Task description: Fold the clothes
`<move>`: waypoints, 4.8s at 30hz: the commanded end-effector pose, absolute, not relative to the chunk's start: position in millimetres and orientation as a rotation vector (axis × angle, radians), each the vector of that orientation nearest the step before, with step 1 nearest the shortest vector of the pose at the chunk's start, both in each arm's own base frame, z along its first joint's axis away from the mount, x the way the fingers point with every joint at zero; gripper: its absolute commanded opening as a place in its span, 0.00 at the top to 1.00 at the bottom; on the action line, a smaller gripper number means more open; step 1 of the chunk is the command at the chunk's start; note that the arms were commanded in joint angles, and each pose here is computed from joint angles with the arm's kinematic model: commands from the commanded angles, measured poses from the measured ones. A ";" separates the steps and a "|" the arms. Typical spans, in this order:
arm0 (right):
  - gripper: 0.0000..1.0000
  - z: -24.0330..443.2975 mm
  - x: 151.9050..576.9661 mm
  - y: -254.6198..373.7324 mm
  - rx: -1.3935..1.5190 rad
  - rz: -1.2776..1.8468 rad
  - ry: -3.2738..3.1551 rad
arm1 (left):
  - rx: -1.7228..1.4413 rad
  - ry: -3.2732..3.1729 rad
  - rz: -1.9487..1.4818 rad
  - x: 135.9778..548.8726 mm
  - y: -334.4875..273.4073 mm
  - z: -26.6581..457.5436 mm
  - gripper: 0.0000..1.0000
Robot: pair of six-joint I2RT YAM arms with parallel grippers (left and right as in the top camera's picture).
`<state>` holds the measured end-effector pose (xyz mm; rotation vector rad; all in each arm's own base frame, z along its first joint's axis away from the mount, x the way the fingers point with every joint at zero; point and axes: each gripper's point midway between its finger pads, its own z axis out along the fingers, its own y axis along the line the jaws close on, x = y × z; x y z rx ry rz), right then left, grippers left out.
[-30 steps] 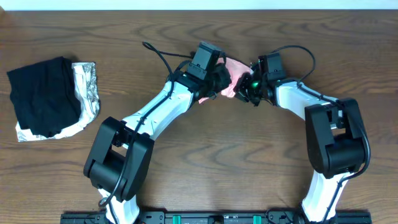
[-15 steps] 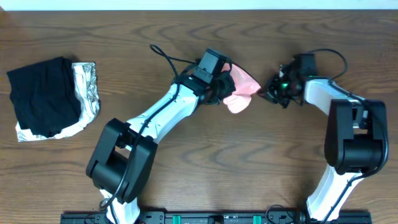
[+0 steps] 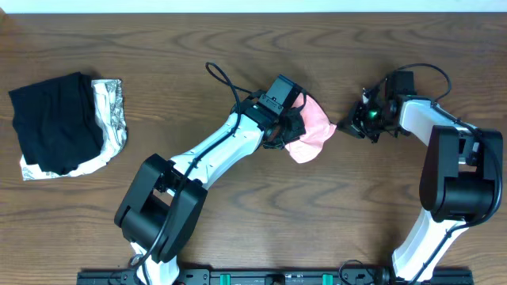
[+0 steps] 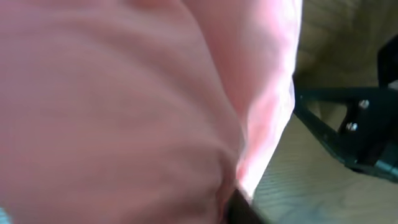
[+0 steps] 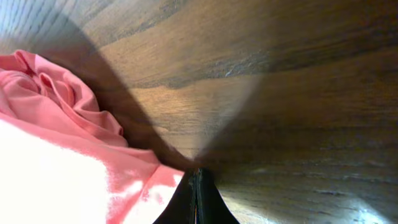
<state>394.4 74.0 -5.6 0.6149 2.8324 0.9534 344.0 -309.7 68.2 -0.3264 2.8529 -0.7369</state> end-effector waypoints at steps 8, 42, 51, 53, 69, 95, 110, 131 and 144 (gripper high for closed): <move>0.98 -24.4 381.0 57.0 0.599 0.775 2.913 | -0.219 2.834 -0.764 345.7 -314.1 78.8 0.57; 0.95 -32.7 359.2 46.3 0.533 0.651 3.019 | -0.025 2.686 -1.383 391.9 -193.2 120.1 0.22; 0.95 -32.8 357.0 46.4 0.514 0.651 3.029 | -0.072 2.748 -1.518 388.8 -200.6 78.0 0.22; 0.95 -32.8 357.2 46.4 0.500 0.650 3.029 | -0.087 2.761 -1.542 384.4 -201.3 78.8 0.22; 0.94 -33.4 357.0 45.1 0.498 0.637 3.031 | -0.654 3.047 -1.527 344.8 -197.2 69.0 0.12; 0.93 -33.4 355.3 45.4 0.491 0.638 3.038 | -0.851 3.088 -1.477 338.6 -241.4 57.4 0.09; 0.93 -33.5 351.7 45.6 0.498 0.639 3.052 | -1.036 2.983 -1.389 345.5 -251.4 20.2 0.06; 0.93 -33.6 351.0 45.6 0.498 0.639 3.055 | -1.140 2.891 -1.123 366.2 -232.7 -1.4 0.40; 0.92 -33.6 350.8 45.6 0.499 0.639 3.056 | -1.113 2.919 -1.091 361.1 -229.6 -4.2 0.62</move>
